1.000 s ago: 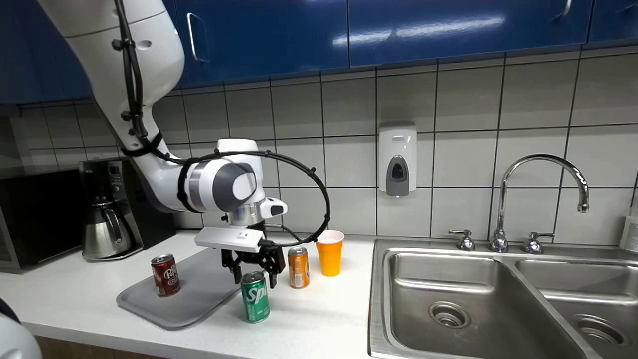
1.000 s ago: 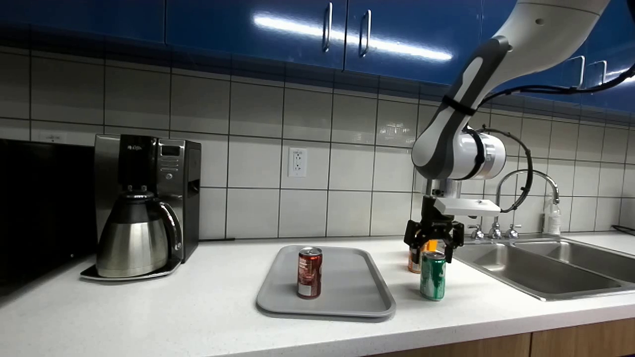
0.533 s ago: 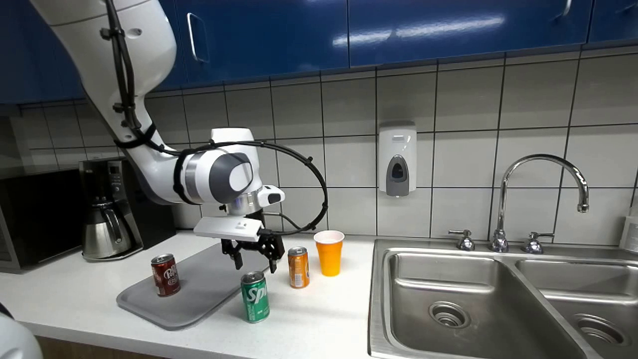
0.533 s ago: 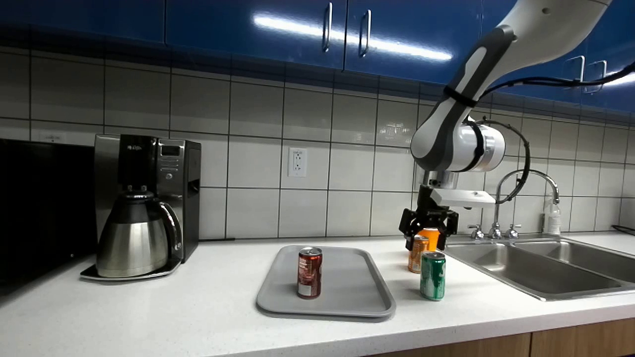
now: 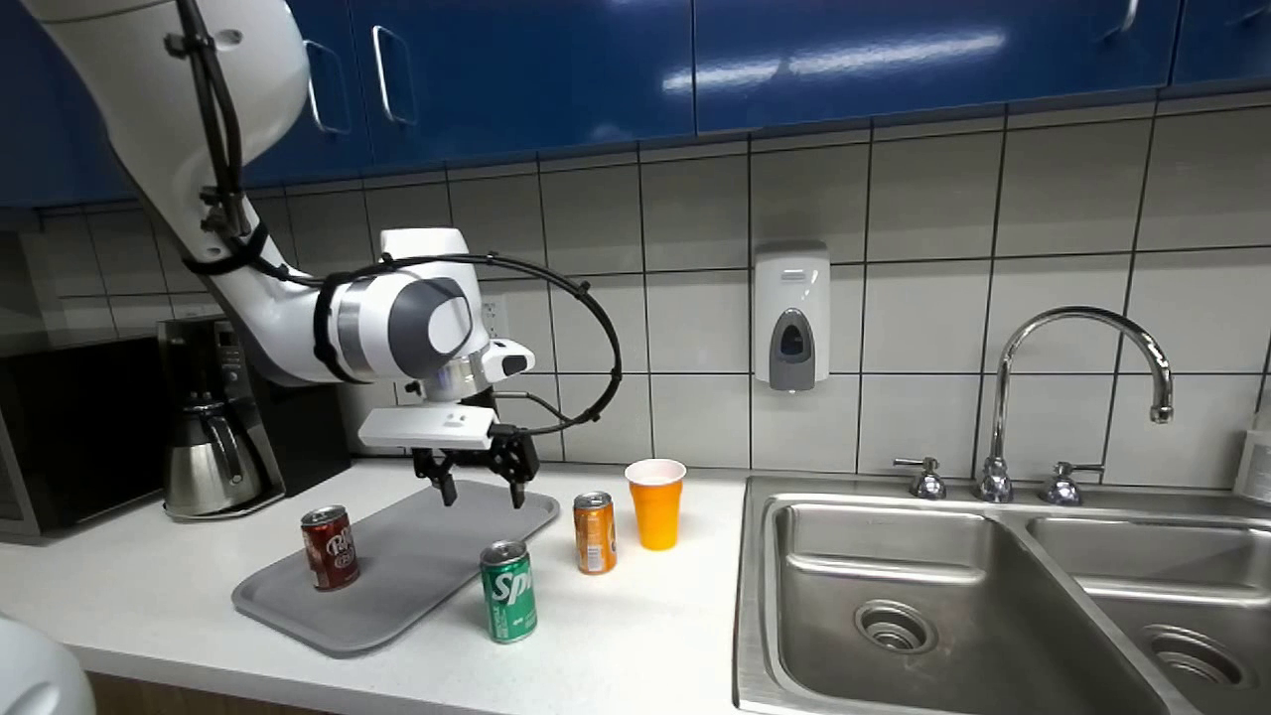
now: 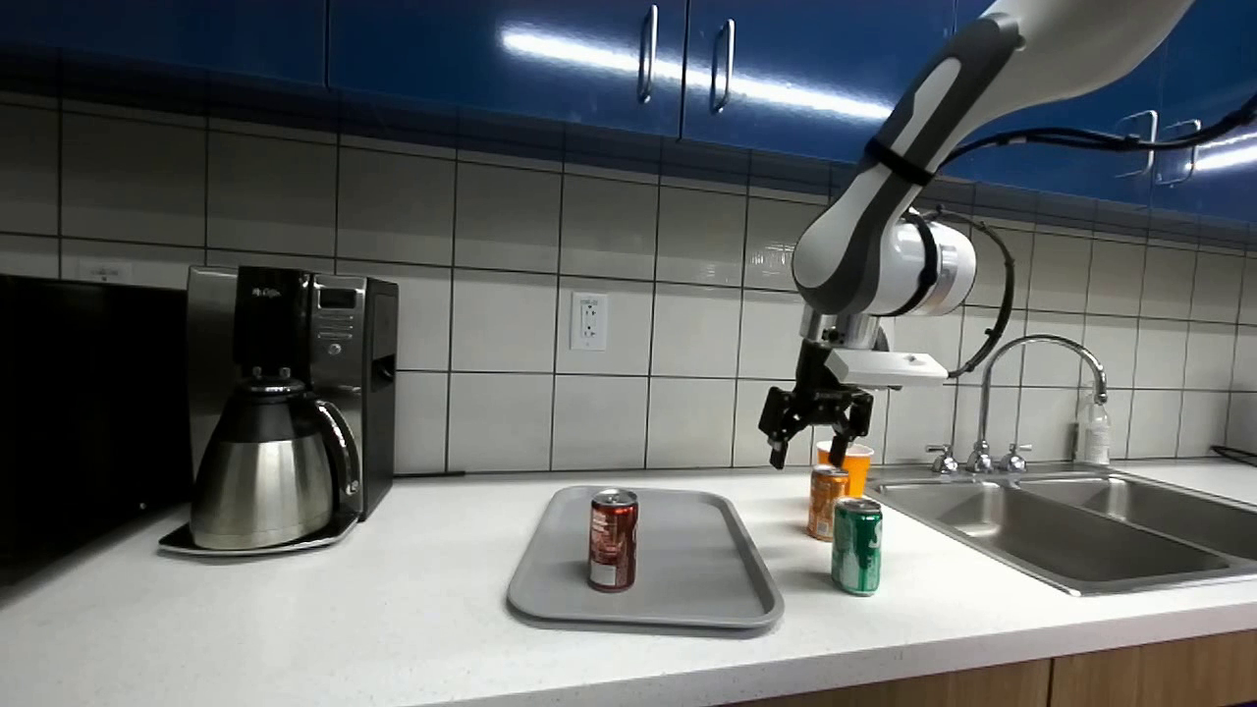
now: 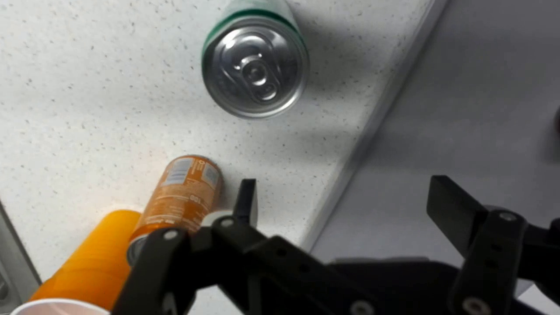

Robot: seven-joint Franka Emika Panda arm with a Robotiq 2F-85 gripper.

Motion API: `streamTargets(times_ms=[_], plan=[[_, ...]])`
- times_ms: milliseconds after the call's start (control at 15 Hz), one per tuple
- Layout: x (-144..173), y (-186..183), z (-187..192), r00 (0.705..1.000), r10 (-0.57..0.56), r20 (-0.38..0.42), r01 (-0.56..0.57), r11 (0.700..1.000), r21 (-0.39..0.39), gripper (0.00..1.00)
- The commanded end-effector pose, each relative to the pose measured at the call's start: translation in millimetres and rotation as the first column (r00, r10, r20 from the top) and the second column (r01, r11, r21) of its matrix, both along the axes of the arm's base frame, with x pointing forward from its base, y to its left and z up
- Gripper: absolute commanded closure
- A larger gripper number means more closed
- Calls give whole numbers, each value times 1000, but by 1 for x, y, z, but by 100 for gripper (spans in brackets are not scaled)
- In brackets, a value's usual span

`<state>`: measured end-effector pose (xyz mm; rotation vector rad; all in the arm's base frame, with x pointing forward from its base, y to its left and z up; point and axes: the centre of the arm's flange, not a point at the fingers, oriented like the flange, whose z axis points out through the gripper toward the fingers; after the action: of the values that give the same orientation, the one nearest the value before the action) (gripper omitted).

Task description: Take the cans off of the tray

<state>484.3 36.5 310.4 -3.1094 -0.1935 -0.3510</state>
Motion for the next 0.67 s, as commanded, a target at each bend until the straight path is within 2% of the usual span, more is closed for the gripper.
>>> streamTargets(times_ms=[0, 333, 600], plan=[[7, 25, 14, 997, 71, 23, -71, 997, -14, 0], [9, 67, 21, 982, 186, 29, -186, 982, 1, 0], [6, 99, 21, 953, 301, 22, -301, 953, 29, 0]])
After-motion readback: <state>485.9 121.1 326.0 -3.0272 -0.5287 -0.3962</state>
